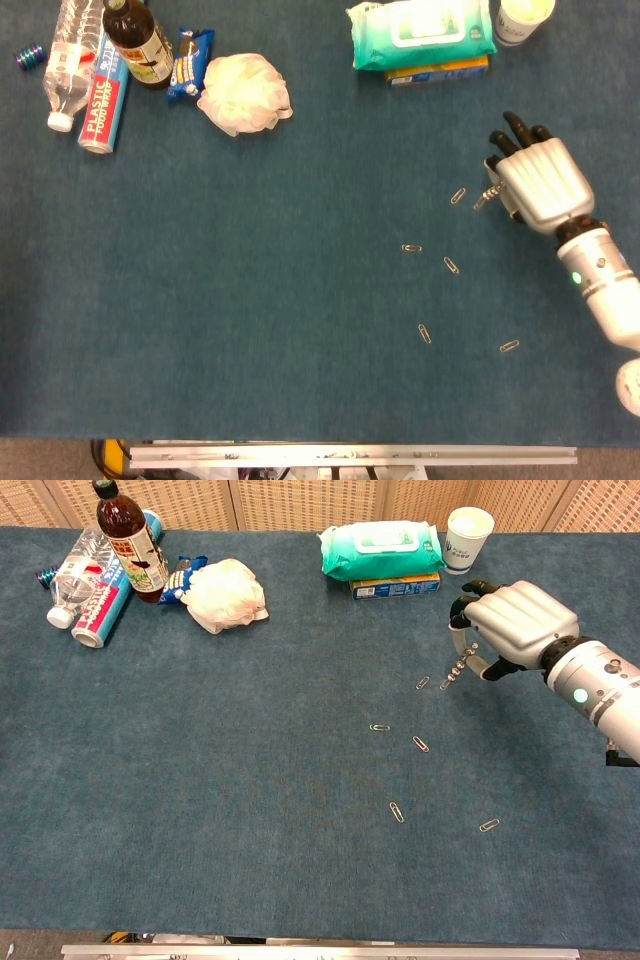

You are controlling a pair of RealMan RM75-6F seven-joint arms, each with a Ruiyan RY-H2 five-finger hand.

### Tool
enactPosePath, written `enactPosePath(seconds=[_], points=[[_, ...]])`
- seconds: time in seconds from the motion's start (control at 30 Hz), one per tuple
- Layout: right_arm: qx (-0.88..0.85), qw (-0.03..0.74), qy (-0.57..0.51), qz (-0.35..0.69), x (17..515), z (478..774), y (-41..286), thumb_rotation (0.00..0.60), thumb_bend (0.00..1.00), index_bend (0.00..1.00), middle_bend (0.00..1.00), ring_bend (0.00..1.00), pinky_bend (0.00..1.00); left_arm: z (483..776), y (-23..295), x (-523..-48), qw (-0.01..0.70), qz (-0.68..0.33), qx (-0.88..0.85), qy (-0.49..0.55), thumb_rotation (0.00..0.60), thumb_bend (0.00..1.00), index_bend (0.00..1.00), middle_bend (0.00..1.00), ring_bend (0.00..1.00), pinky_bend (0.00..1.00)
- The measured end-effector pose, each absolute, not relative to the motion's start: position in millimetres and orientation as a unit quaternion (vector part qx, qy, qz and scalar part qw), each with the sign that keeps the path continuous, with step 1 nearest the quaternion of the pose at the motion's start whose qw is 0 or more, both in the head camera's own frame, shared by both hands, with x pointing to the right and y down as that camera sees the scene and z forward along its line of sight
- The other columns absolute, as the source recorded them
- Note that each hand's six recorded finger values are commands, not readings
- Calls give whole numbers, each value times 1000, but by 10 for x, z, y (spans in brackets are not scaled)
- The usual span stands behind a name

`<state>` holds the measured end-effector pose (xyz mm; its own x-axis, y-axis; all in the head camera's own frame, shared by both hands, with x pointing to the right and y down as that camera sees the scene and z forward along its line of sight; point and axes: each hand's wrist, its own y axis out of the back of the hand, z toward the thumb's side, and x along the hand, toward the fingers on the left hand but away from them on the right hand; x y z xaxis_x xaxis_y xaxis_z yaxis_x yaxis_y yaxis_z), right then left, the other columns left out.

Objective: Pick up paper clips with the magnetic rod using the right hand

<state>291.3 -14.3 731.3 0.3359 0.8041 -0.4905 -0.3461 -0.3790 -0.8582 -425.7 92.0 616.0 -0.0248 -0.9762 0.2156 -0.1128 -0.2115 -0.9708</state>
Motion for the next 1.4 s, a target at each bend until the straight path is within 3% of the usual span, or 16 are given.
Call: enactPosePath(seconds=[0.77, 1.4], points=[[-638, 513, -171, 548, 2656, 7525, -264, 600, 387, 521, 263, 71, 269, 6119, 930, -4306, 401, -528, -568, 488, 600, 262, 371, 328, 294, 538], [-630, 525, -194, 538, 2895, 7269, -157, 600, 387, 521, 263, 71, 269, 6146, 912, -4306, 401, -533, -566, 484, 600, 262, 371, 328, 294, 538]])
